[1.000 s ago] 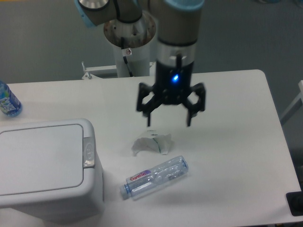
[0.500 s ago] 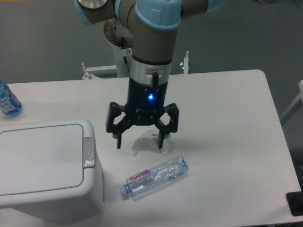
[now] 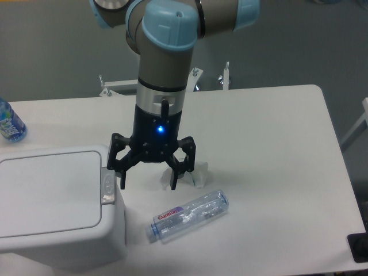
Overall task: Open the trash can
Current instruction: 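Push the gripper against the bin lid to swing it open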
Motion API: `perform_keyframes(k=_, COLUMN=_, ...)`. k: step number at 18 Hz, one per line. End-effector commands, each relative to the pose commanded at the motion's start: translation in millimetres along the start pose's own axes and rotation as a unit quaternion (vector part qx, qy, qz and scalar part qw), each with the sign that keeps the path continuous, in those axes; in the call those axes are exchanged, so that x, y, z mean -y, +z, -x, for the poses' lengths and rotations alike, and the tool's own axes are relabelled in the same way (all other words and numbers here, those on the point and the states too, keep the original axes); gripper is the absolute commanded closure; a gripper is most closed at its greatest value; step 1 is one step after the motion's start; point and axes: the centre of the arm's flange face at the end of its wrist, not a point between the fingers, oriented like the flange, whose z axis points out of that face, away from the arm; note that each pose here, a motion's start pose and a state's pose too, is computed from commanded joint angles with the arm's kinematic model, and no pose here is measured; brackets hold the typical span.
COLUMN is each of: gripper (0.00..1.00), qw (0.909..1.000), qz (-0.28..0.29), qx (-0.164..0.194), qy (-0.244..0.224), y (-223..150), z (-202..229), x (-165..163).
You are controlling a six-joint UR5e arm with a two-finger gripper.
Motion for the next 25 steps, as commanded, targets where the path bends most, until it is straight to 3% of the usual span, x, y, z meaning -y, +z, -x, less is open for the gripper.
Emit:
perform_keyframes(k=19, gripper=0.0, qw=0.9999, qz=0.014, qx=-0.004, qy=0.006, y=17, z=-7, x=-5)
perform_keyframes(k=23, gripper=0.0, qw=0.9995, qz=-0.019, qx=0.004, qy=0.024, y=-11, z=-11, x=14)
perform_keyframes(k=25, gripper=0.0, qw=0.9986, qz=-0.041, qx=0.026, qy=0.023, y=-35, z=8, x=26)
